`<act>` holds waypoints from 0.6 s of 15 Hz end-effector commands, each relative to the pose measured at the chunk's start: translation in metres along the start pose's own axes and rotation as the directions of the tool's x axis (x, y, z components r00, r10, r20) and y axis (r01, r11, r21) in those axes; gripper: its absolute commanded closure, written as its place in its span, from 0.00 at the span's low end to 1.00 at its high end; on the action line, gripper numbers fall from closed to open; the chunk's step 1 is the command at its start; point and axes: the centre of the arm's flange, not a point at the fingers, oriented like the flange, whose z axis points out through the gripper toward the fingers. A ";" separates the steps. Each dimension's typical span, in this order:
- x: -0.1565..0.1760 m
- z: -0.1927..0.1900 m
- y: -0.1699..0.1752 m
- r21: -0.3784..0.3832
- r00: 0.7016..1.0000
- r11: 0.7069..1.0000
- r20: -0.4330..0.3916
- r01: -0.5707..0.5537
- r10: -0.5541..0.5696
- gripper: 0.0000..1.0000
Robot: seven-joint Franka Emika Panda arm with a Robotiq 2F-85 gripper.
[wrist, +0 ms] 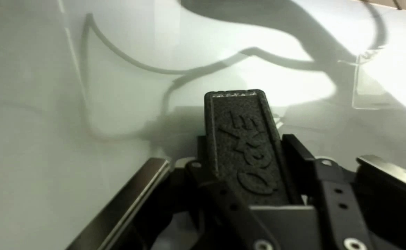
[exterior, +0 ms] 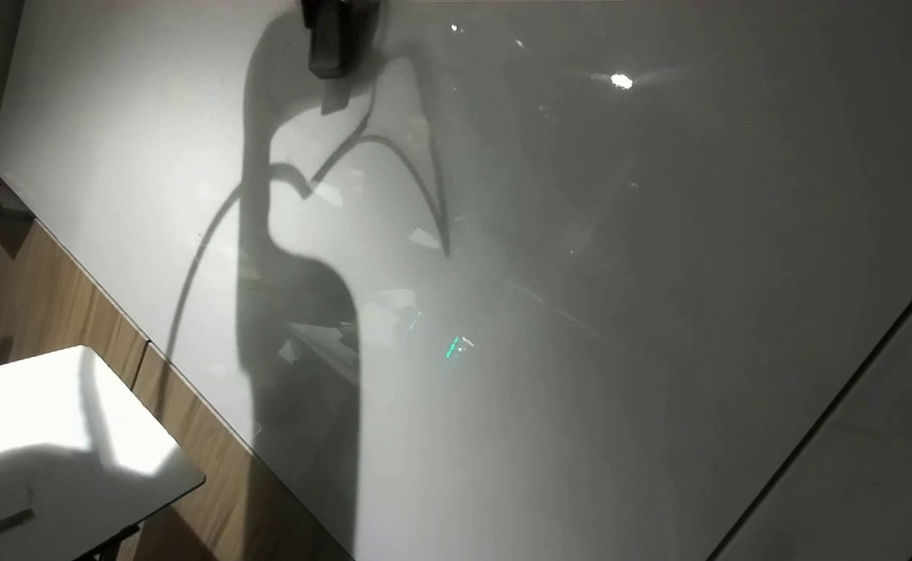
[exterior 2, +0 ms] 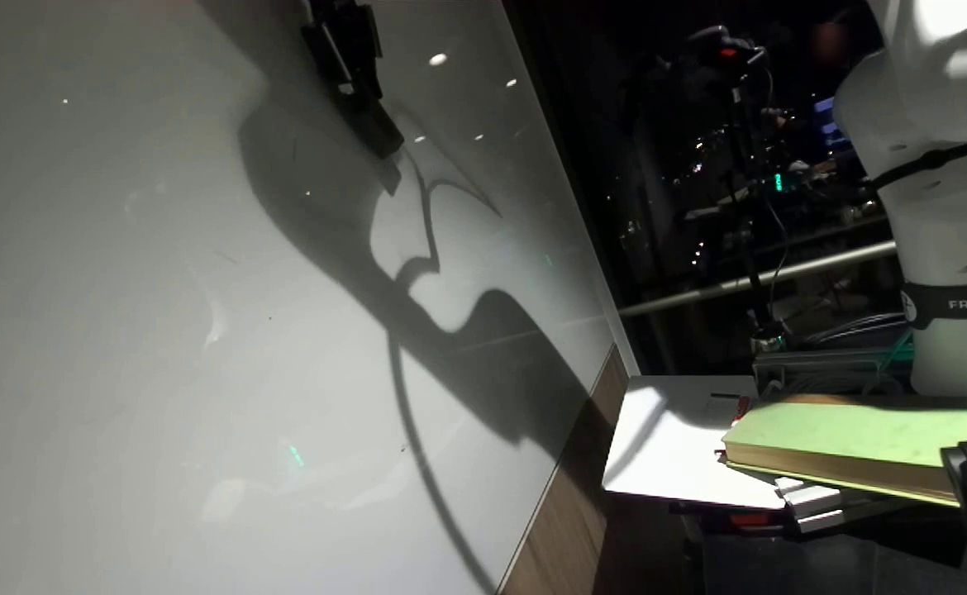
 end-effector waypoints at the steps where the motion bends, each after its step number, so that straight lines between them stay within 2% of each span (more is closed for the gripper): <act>1: -0.001 -0.023 -0.084 0.037 0.998 0.997 -0.035 0.062 -0.060 0.71; 5: -0.013 -0.035 -0.148 0.042 0.991 0.992 -0.061 0.122 -0.119 0.71; 9: -0.014 -0.038 -0.172 -0.001 0.986 0.989 -0.081 0.145 -0.145 0.71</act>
